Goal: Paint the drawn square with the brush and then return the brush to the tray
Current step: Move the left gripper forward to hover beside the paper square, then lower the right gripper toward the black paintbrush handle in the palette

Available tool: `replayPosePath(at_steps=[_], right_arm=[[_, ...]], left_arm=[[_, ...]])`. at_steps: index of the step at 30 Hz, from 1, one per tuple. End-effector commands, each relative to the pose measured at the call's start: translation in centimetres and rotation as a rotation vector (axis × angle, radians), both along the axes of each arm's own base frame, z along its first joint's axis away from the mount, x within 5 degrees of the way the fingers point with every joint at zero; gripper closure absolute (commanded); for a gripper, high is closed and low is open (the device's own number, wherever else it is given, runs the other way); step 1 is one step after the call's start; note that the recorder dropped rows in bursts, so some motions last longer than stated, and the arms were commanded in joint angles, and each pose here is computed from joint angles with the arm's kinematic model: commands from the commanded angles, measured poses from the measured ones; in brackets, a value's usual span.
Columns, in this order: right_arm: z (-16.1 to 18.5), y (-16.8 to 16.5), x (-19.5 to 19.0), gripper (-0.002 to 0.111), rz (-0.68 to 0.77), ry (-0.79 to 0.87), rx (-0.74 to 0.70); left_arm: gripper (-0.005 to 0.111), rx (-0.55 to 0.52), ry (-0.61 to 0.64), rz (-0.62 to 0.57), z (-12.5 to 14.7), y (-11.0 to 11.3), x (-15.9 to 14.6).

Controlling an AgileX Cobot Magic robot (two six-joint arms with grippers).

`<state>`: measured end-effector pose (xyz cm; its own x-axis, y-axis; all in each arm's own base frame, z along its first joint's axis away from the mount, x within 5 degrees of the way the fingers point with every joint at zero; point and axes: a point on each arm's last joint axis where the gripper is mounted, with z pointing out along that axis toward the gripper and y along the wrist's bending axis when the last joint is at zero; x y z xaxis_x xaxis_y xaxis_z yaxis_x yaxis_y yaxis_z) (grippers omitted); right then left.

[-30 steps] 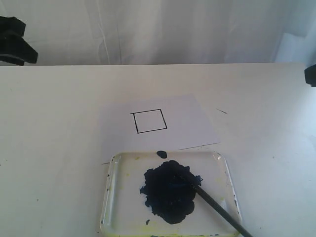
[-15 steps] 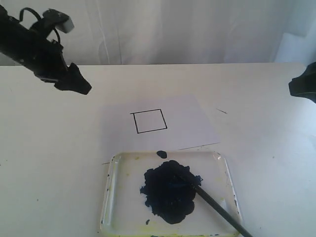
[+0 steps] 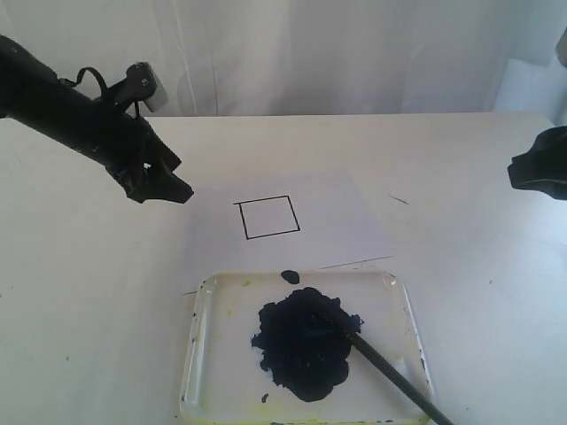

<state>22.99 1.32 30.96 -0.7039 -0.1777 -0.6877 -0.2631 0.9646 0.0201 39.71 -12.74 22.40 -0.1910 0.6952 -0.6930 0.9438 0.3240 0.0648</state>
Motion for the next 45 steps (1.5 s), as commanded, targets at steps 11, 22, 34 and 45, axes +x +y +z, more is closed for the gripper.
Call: replayPosePath(at_steps=[11, 22, 34, 45], right_arm=[[0.3, -0.1, 0.2, 0.055, 0.013, -0.028, -0.017], [0.3, -0.1, 0.2, 0.055, 0.013, -0.028, -0.017], [0.2, 0.0, 0.1, 0.055, 0.018, -0.013, -0.016], [-0.6, 1.9, -1.1, 0.055, 0.246, 0.098, -0.085]], left_arm=[[0.034, -0.021, 0.007, -0.058, -5.4, -0.7, 1.6], [0.034, -0.011, 0.031, -0.091, -8.6, -0.9, 2.0], [0.034, -0.012, 0.059, -0.088, -9.6, -0.9, 2.0], [0.034, -0.006, 0.091, -0.09, -11.0, -0.9, 2.0]])
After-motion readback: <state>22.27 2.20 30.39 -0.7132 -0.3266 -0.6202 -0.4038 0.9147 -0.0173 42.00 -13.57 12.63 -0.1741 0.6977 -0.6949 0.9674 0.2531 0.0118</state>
